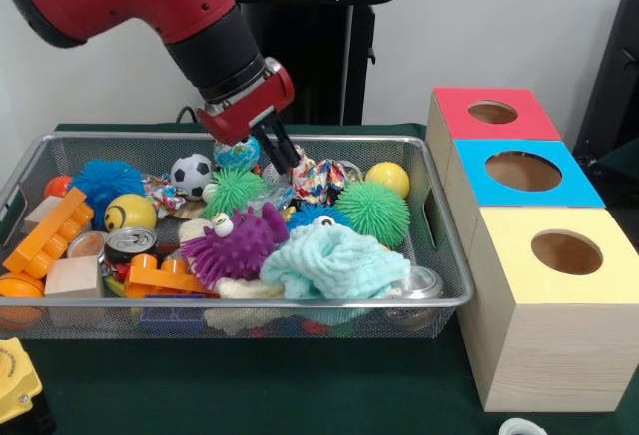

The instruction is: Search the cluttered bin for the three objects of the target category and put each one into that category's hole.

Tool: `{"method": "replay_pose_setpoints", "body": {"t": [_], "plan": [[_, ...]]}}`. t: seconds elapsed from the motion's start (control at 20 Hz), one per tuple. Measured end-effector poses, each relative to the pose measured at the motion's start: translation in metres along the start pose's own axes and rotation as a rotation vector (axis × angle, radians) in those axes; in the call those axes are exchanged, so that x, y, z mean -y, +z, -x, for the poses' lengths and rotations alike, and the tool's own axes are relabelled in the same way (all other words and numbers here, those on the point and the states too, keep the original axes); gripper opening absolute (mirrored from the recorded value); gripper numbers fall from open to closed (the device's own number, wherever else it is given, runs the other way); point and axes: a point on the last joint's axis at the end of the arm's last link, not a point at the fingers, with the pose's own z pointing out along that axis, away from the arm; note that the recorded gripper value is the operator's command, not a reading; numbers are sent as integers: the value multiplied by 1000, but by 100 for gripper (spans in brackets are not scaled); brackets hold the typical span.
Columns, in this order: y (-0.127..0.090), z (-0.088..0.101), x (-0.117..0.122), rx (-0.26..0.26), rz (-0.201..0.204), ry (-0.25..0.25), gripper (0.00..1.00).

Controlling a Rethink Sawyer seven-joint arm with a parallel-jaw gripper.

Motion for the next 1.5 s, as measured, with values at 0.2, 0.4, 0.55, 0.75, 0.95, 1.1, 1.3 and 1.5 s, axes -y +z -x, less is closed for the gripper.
{"method": "replay_pose_setpoints", "body": {"t": [0.2,0.4,0.55,0.75,0.95,1.1,1.3,1.5], "plan": [[-1,19,-11,-29,-28,-59,100],[-6,25,-12,-42,-49,-78,100],[-13,26,-11,-72,-87,-93,100],[-18,17,-7,-121,-166,-52,100],[-15,8,-3,-134,-259,66,100],[-14,3,-3,-120,-308,164,100],[-14,-7,-10,-108,-356,317,100],[-14,-20,-30,-124,-396,479,100]]}}
